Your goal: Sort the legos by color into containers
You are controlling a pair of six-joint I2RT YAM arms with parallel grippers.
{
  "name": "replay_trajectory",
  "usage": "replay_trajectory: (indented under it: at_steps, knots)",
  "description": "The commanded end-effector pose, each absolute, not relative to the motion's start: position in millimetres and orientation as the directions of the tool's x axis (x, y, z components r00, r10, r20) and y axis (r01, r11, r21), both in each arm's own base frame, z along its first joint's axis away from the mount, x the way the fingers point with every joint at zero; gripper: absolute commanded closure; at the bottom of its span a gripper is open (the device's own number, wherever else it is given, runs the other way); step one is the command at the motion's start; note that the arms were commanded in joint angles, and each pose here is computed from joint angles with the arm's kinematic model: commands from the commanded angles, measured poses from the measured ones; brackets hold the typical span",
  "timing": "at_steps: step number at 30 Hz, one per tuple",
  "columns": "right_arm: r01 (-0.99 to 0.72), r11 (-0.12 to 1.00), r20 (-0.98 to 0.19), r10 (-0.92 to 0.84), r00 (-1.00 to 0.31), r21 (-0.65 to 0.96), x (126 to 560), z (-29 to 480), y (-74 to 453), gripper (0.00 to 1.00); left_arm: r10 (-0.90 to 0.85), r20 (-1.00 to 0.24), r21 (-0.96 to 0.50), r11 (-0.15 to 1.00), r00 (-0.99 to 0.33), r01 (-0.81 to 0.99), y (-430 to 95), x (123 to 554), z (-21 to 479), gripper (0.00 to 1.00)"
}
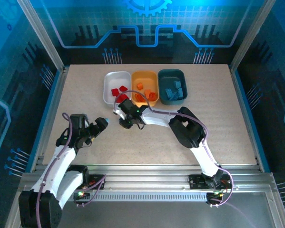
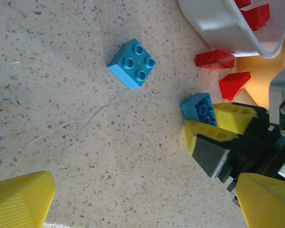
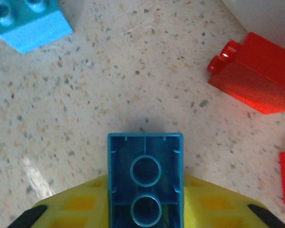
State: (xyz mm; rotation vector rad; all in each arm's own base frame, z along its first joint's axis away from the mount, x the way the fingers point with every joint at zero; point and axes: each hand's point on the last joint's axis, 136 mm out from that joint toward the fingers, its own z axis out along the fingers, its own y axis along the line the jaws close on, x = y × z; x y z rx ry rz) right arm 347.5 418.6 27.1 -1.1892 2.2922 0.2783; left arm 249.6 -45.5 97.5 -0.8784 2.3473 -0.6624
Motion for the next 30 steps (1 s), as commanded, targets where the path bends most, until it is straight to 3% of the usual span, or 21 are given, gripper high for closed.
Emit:
replay_trajectory:
  at_steps: [1,5,9,14,22,24,26,30]
  knots:
    - [-0.773,0.628,-0.622,-0.641,-0.45,-0.088,343.7,69.5,412.7,0.75,-0.707,-0.322,-0.597,0.668,-0.63,-0.444,-40.9,251.9,99.9,0.01]
    - [-0.748,0.661,-0.717,-0.552,-0.427,-0.064,347.8,123.0,388.7,0.77,-0.662,-0.355,-0.594,0.705,-0.66,-0.387,-47.8,260.1,109.4,0.01]
    - [-0.639,0.766,-0.74,-0.471,-0.48,-0.072,384.1,147.1,335.2,0.77,-0.569,-0.419,-0.473,0.802,-0.707,-0.365,-48.6,265.5,112.3,0.01]
    - [-0.355,0.934,-0.723,-0.275,-0.633,-0.045,451.0,144.2,238.7,0.77,-0.558,-0.395,-0.393,0.82,-0.73,-0.415,-44.7,280.6,93.5,0.04]
    - [-0.147,0.989,-0.645,-0.1,-0.758,0.02,510.6,112.8,164.1,0.73,-0.536,-0.387,-0.32,0.841,-0.751,-0.435,-40.8,302.7,68.1,0.07]
    - [-0.153,0.988,-0.63,-0.1,-0.77,0.031,517.0,108.1,161.8,0.69,-0.524,-0.377,-0.305,0.849,-0.764,-0.432,-42.2,306.3,64.1,0.09]
    - [-0.155,0.988,-0.623,-0.112,-0.774,0.015,521.3,108.4,160.5,0.51,-0.508,-0.377,-0.281,0.859,-0.774,-0.427,-42.1,308.8,60.0,0.1]
    - [-0.144,0.989,-0.655,-0.093,-0.75,0.026,520.9,128.9,158.6,0.39,-0.476,-0.383,-0.218,0.88,-0.792,-0.423,-38.5,313.3,54.7,0.11]
